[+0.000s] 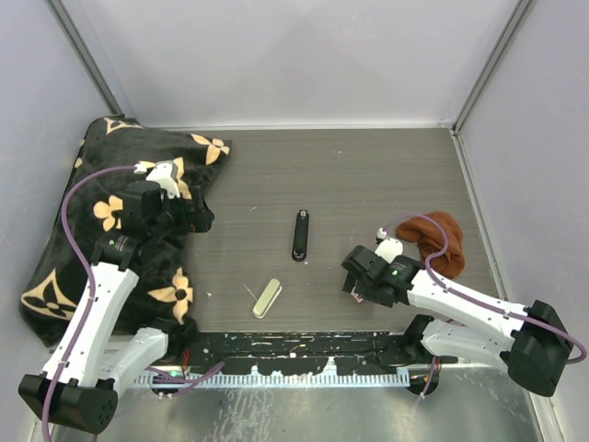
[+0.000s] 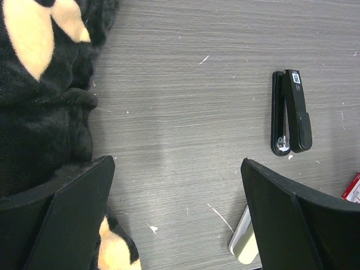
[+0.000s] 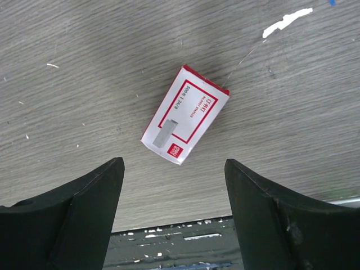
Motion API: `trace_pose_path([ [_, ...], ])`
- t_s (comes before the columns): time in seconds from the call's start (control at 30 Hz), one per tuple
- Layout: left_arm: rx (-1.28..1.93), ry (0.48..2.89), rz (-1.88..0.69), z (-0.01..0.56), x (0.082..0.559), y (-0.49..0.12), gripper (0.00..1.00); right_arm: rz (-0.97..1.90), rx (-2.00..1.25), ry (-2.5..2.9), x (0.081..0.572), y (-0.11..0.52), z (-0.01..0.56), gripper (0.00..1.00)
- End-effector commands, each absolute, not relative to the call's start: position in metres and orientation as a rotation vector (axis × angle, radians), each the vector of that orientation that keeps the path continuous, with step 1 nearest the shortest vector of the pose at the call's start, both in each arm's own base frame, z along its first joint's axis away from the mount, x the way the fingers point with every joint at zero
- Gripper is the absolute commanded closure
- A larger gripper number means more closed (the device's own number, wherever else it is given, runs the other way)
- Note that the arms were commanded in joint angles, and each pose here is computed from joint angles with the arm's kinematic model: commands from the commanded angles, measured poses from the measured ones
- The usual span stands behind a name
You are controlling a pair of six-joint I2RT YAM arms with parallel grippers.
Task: Load the staples into the stapler
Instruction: Move the staple box to the center of the board.
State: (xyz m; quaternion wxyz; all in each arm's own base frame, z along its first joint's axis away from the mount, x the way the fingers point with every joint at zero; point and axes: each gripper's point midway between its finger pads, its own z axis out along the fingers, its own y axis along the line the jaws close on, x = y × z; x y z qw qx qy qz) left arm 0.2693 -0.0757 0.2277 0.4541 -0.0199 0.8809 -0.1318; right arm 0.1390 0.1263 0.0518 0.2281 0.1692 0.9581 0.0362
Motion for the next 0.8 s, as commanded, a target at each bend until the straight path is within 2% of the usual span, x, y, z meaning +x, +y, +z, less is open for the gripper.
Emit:
trace_pose_path([
  [0.0,-0.043,2.126,-0.339,0.238,0.271,-0.077,0.02,0.123,0.537,2.556,0.155,0.132,0.051,0.22],
  [0.33,-0.043,2.128,-0.340,0.238,0.271,-0.077,0.02,0.096,0.524,2.540,0.164,0.136,0.041,0.27],
  [0.77,-0.042,2.120,-0.346,0.239,0.270,-0.078,0.02,-0.002,0.542,2.568,0.157,0.124,0.022,0.28],
])
